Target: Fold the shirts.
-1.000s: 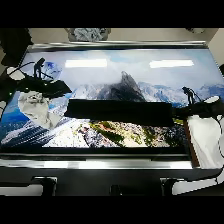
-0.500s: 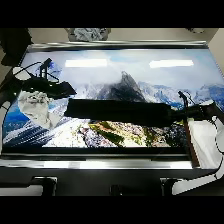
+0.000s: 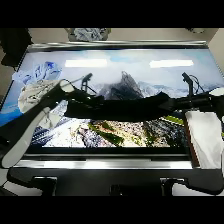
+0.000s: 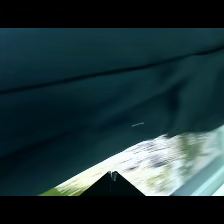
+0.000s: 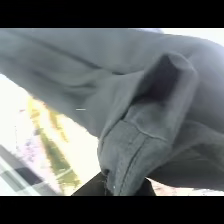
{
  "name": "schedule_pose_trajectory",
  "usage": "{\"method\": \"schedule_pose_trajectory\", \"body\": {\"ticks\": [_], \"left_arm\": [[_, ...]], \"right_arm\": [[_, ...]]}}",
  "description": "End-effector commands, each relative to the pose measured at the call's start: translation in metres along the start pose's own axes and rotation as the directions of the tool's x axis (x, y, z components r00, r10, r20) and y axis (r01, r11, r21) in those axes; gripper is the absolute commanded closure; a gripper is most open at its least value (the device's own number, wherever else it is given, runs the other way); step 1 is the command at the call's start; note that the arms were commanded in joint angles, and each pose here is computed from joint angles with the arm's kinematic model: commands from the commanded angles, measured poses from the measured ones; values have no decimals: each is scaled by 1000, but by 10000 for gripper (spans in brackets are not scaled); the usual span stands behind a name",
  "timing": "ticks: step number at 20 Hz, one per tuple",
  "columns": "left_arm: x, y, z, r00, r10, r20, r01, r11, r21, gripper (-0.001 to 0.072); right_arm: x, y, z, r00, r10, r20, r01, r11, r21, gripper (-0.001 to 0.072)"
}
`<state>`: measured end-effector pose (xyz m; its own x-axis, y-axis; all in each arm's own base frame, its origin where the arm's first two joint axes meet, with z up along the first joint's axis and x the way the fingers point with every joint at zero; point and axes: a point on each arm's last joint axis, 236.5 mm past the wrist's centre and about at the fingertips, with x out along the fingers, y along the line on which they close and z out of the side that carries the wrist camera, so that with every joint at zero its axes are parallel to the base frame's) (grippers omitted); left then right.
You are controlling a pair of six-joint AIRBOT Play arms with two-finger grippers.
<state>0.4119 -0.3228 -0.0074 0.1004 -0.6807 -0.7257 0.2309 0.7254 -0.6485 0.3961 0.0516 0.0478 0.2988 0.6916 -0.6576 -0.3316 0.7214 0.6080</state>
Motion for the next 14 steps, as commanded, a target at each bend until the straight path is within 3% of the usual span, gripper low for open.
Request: {"method": "schedule_pose_trajectory", "body": {"ticks": [1, 5, 10, 14], "left_arm": [[65, -44, -8, 994, -104, 41, 106, 993, -54, 681], [111, -82, -24, 967, -251, 44, 254, 939, -231, 681], [153, -152, -66, 913, -406, 40, 399, 867, -297, 681], [136, -142, -57, 939, -342, 39, 344, 930, -127, 686]], "right_arm": [[-37, 57, 0, 999, -19, 28, 21, 998, -66, 674], [-71, 103, -8, 996, -45, 73, 53, 993, -107, 673], [-84, 125, -21, 997, -50, 66, 57, 992, -117, 673], [-82, 115, -10, 992, -73, 103, 84, 990, -109, 674]]}}
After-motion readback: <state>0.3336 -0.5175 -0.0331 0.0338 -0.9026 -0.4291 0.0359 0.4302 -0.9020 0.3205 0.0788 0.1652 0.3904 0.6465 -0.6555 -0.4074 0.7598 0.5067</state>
